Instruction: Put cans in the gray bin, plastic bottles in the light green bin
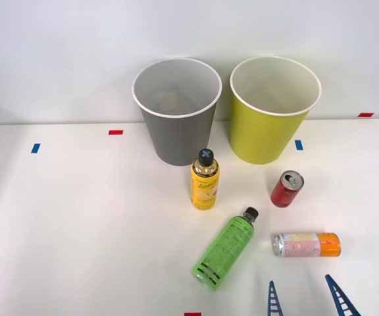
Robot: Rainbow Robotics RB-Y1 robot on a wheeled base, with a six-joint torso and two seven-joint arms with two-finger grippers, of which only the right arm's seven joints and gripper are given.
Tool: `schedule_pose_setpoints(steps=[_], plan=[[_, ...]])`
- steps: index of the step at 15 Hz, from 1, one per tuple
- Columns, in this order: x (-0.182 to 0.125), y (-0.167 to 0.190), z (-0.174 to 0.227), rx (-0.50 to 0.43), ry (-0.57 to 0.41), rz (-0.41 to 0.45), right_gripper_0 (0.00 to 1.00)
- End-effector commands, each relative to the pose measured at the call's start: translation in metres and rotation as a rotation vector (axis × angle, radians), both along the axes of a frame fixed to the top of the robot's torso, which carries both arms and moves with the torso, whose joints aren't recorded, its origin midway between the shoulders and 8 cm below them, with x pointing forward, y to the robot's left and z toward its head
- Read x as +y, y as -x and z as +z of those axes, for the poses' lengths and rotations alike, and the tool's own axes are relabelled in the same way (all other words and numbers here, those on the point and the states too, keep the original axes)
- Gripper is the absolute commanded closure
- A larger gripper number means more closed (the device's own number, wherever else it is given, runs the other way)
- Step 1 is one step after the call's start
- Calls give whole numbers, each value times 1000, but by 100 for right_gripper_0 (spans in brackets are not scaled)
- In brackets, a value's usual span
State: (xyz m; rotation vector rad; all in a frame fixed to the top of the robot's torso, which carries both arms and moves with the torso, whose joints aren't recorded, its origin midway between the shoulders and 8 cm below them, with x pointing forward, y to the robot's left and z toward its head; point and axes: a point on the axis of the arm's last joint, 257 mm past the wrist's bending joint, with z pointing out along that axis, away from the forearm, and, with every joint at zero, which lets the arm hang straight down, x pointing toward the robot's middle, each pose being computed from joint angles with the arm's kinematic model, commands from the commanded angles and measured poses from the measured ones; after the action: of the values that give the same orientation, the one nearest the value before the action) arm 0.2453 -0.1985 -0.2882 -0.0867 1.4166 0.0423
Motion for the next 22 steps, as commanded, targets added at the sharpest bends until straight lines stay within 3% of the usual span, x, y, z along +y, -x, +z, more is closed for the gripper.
schedule_pose_setpoints(steps=[1, 6, 9, 13, 19, 22], plan=[[13, 2, 4, -6, 32, 37, 0], [5, -12, 30, 53, 37, 35, 0], [-11, -26, 28, 93, 90, 53, 0], [-23, -55, 45, 234, 159, 90, 0], [-11, -69, 83, 503, 416, 187, 0], [-16, -77, 82, 544, 577, 206, 0]])
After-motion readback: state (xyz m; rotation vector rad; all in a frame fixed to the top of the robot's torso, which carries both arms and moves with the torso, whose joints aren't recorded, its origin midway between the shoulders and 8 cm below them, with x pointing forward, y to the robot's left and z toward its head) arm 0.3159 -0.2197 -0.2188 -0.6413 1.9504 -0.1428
